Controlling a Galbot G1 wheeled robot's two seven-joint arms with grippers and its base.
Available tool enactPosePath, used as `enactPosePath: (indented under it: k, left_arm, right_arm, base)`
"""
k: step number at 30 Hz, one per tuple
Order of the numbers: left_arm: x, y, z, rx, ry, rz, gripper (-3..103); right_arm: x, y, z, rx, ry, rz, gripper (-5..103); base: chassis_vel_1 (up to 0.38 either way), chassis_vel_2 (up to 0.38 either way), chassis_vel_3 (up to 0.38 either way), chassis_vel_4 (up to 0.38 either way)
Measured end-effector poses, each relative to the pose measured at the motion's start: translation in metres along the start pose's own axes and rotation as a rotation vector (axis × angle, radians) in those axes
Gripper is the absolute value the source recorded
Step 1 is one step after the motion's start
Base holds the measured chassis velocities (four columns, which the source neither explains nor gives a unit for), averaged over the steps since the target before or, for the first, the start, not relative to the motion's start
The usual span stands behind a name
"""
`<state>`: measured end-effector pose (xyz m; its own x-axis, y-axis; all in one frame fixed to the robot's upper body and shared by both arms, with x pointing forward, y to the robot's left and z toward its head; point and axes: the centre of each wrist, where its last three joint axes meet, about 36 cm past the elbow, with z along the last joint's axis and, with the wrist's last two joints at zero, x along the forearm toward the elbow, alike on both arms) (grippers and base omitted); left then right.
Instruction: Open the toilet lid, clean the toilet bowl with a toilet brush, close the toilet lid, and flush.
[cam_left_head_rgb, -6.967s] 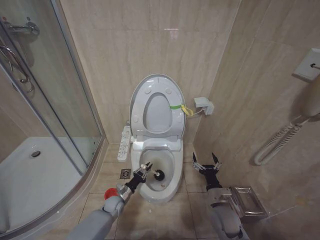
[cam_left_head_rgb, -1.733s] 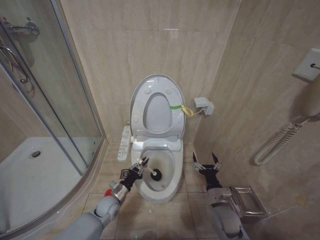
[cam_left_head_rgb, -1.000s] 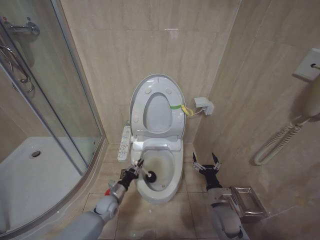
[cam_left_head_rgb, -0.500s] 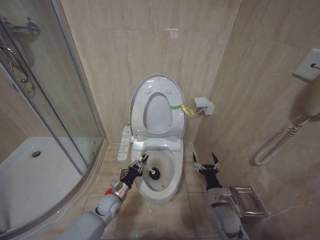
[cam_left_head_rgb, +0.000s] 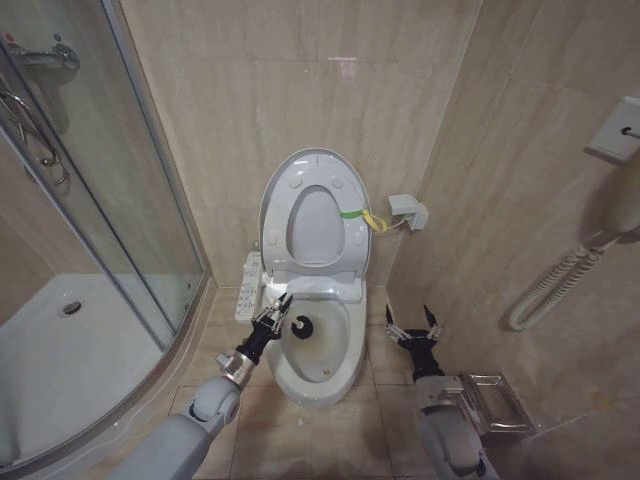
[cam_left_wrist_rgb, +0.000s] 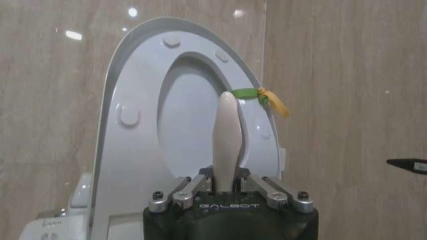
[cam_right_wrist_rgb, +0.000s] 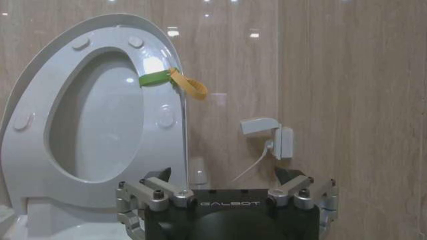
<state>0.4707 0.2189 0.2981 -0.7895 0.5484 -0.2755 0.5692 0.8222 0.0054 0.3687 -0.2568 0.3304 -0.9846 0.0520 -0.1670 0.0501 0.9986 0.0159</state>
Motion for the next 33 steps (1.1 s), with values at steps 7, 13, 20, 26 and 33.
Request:
enactPosePath:
  k: [7,13,20,26,33]
  left_arm:
    - [0.001,0.000,0.004,0.001,0.007,-0.010,19]
    - [0.004,-0.013,0.011,0.070,0.050,-0.027,19]
    - [0.011,-0.044,0.025,0.151,0.108,-0.010,19]
    - [0.021,-0.062,0.031,0.203,0.171,-0.007,19]
    - [0.035,-0.045,0.052,0.208,0.246,-0.060,19]
  right_arm:
    - [0.000,0.000,0.000,0.000,0.000,0.000,100]
    - [0.000,0.000,0.000,0.000,0.000,0.000,100]
    - [0.000,0.000,0.000,0.000,0.000,0.000,100]
    - [0.000,0.000,0.000,0.000,0.000,0.000,100]
    - [0.000,0.000,0.000,0.000,0.000,0.000,100]
  base:
    - [0.000,0.000,0.000,0.000]
    - [0.000,0.000,0.000,0.000]
    - [0.000,0.000,0.000,0.000]
    - [0.000,0.000,0.000,0.000]
    - [0.000,0.000,0.000,0.000]
